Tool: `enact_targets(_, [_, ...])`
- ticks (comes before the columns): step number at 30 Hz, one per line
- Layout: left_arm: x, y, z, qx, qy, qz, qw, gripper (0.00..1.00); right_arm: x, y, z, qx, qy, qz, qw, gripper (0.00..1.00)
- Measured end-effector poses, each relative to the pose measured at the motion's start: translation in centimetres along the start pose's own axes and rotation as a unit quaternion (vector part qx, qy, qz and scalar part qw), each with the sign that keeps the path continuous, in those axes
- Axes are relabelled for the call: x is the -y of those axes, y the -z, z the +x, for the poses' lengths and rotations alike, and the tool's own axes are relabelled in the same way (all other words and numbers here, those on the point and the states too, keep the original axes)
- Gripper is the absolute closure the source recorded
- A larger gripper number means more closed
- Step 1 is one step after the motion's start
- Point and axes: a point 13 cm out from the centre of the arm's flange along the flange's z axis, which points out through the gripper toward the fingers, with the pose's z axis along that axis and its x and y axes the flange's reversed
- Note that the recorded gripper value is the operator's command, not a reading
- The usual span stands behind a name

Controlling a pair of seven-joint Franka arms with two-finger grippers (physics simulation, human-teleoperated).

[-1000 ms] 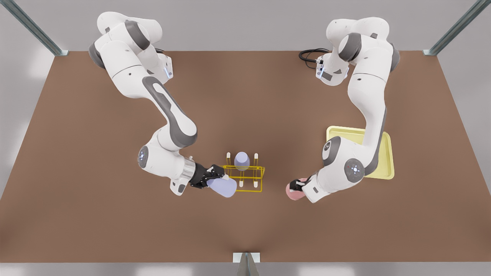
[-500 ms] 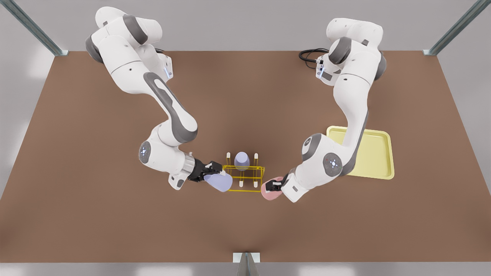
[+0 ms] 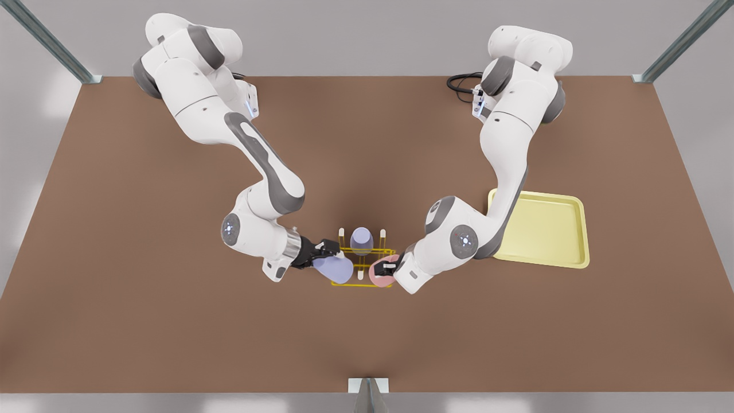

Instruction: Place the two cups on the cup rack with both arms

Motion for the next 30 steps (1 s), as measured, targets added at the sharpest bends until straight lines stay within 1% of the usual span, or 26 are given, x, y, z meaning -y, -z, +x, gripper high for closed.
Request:
enact_targets(7, [0.6, -0.9, 1.4, -0.01, 0.0, -0.007, 1.0, 0.0, -0.6, 1.0, -1.1, 0.012, -0.001, -0.004, 1.0, 0.0])
enact_targets(9, [0.8, -1.1, 1.7, -0.011, -0.002, -0.012, 1.0, 0.0, 0.0, 3.1, -2.0, 0.024, 0.001, 0.006, 1.0, 0.0])
enact_targets(11, [0.6, -1.2, 2.0, -0.013, -0.004, -0.022, 1.0, 0.0, 3.1, 9.4, -4.7, 0.056, -0.002, 0.041, 0.998, 0.0])
enact_targets(12, [0.5, -1.3, 2.1, -0.015, -0.004, -0.026, 1.0, 0.0, 5.0, 13.8, -6.2, 0.074, -0.005, 0.061, 0.995, 0.0])
enact_targets(14, [0.3, -1.2, 2.3, -0.017, -0.002, -0.033, 0.999, 0.0, 11.9, 23.9, -7.8, 0.094, -0.012, 0.141, 0.985, 0.0])
enact_targets(16, [0.5, -0.2, 2.2, -0.013, -0.001, -0.034, 0.999, 0.0, 23.5, 32.5, -6.1, 0.085, -0.057, 0.22, 0.97, 0.0])
enact_targets(17, [0.8, 0.4, 2.2, -0.011, 0.0, -0.034, 0.999, 0.0, 29.0, 36.1, -4.4, 0.077, -0.084, 0.246, 0.963, 0.0])
enact_targets(19, [1.7, 2.0, 2.4, -0.007, 0.002, -0.032, 0.999, 0.0, 33.5, 41.0, -1.4, 0.059, -0.103, 0.281, 0.952, 0.0])
enact_targets(21, [2.5, 5.4, 2.0, 0.006, 0.008, -0.028, 1.0, 0.0, 32.4, 44.7, 0.3, 0.049, -0.094, 0.3, 0.948, 0.0])
enact_targets(23, [1.5, 12.4, 0.9, 0.025, 0.02, -0.039, 0.999, 0.0, 29.7, 46.9, 1.7, 0.035, -0.079, 0.308, 0.948, 0.0])
enact_targets(25, [-0.3, 20.0, 1.2, 0.044, 0.025, -0.073, 0.996, 0.0, 26.7, 47.5, 3.0, 0.017, -0.063, 0.309, 0.949, 0.0])
enact_targets(26, [-0.8, 22.0, 1.9, 0.042, 0.027, -0.088, 0.995, 0.0, 25.3, 47.6, 3.7, 0.008, -0.057, 0.308, 0.95, 0.0])
enact_targets(30, [-5.7, 25.7, 4.6, 0.008, 0.031, -0.171, 0.985, 0.0, 20.7, 49.9, 6.6, -0.01, -0.044, 0.307, 0.951, 0.0])
